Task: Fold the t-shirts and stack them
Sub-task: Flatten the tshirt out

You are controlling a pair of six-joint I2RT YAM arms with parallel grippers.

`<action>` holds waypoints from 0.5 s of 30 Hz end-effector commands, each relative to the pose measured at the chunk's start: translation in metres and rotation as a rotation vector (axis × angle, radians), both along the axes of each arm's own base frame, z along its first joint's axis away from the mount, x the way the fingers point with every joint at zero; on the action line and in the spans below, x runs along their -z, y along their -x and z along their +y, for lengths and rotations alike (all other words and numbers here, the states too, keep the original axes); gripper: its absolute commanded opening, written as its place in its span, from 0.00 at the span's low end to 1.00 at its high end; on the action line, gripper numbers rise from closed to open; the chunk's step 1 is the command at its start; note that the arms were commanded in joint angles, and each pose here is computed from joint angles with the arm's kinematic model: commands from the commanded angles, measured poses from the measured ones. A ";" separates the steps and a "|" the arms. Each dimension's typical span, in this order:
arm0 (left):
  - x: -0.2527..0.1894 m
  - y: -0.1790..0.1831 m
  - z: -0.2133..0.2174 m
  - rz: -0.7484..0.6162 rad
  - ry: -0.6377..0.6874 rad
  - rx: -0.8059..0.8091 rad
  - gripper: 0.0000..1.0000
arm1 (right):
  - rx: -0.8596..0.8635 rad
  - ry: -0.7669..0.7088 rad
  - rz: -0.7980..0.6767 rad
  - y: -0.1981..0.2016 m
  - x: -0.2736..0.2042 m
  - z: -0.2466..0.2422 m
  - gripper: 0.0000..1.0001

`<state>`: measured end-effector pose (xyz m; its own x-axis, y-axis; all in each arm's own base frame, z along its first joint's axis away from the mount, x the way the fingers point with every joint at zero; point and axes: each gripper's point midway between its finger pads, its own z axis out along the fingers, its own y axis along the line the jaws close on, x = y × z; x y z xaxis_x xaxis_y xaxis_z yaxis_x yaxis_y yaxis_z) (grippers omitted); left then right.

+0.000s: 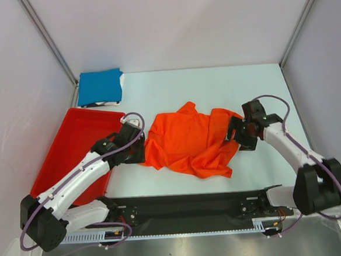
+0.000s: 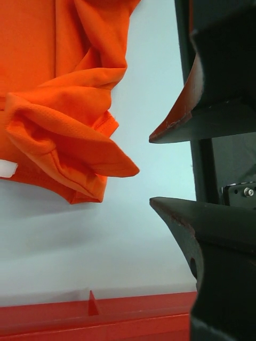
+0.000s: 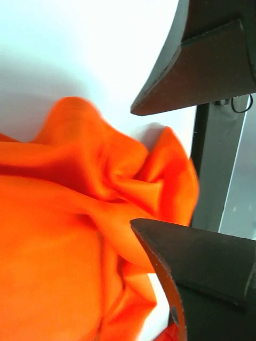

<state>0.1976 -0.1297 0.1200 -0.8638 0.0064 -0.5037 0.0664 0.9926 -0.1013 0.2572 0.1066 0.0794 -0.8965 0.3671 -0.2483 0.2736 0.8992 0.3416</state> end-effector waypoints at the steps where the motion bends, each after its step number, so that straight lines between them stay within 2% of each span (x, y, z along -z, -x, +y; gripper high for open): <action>1: 0.001 -0.016 0.001 -0.052 -0.052 0.026 0.50 | -0.006 0.014 0.038 0.040 -0.013 -0.010 0.82; 3: 0.008 -0.018 -0.001 -0.024 -0.083 0.049 0.49 | 0.002 -0.039 0.045 0.060 -0.015 -0.005 0.77; 6: 0.013 -0.018 -0.008 -0.004 -0.067 0.081 0.45 | 0.030 -0.101 0.030 0.077 -0.020 0.000 0.75; 15: 0.020 -0.021 -0.019 0.021 -0.045 0.102 0.38 | 0.056 -0.117 0.062 0.094 -0.014 0.000 0.73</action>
<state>0.2117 -0.1380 0.0957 -0.8799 0.0991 -0.4648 0.1316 0.9906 -0.0380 0.1707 0.1040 0.0933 -0.8911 0.4177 -0.1773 0.3183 0.8538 0.4120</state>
